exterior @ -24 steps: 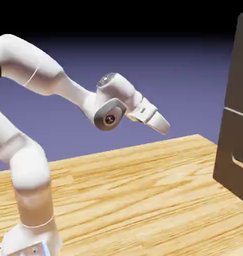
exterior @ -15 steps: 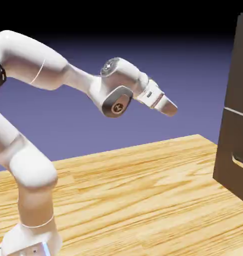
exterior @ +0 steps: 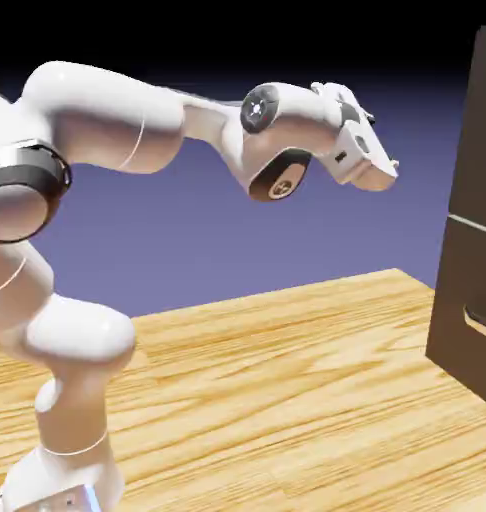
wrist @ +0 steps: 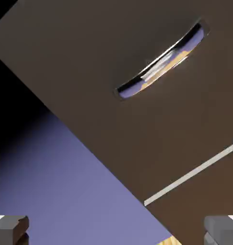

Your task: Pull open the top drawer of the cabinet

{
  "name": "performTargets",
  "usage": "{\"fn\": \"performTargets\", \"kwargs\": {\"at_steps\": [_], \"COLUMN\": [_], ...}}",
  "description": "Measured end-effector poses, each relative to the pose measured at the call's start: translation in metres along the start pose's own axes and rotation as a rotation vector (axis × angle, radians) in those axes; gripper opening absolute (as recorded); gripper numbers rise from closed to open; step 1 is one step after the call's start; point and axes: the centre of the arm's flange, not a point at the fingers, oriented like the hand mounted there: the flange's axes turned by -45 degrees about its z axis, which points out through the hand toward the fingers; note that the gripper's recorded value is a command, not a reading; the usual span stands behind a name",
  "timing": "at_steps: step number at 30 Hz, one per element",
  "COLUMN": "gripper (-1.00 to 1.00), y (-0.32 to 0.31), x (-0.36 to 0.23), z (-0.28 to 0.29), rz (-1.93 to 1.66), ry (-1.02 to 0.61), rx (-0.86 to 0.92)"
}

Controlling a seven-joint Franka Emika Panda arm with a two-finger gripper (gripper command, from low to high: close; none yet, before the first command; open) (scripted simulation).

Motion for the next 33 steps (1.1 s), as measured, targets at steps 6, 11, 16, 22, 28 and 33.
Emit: {"fn": "performTargets", "kwargs": {"at_steps": [6, 11, 16, 22, 28, 33], "gripper": [0.0, 0.0, 0.0, 0.0, 0.0, 0.0], "y": [0.011, 0.024, 0.037, 0.052, 0.061, 0.061], "x": [0.03, 0.048, 0.059, 0.066, 0.065, 0.061], "z": [0.022, 0.046, 0.073, 0.107, 0.141, 0.167], "rz": [0.176, 0.312, 0.434, 0.56, 0.66, 0.723], "ry": [0.055, 0.096, 0.136, 0.186, 0.239, 0.287], "rx": [0.045, 0.067, 0.077, 0.08, 0.081, 0.088]}}
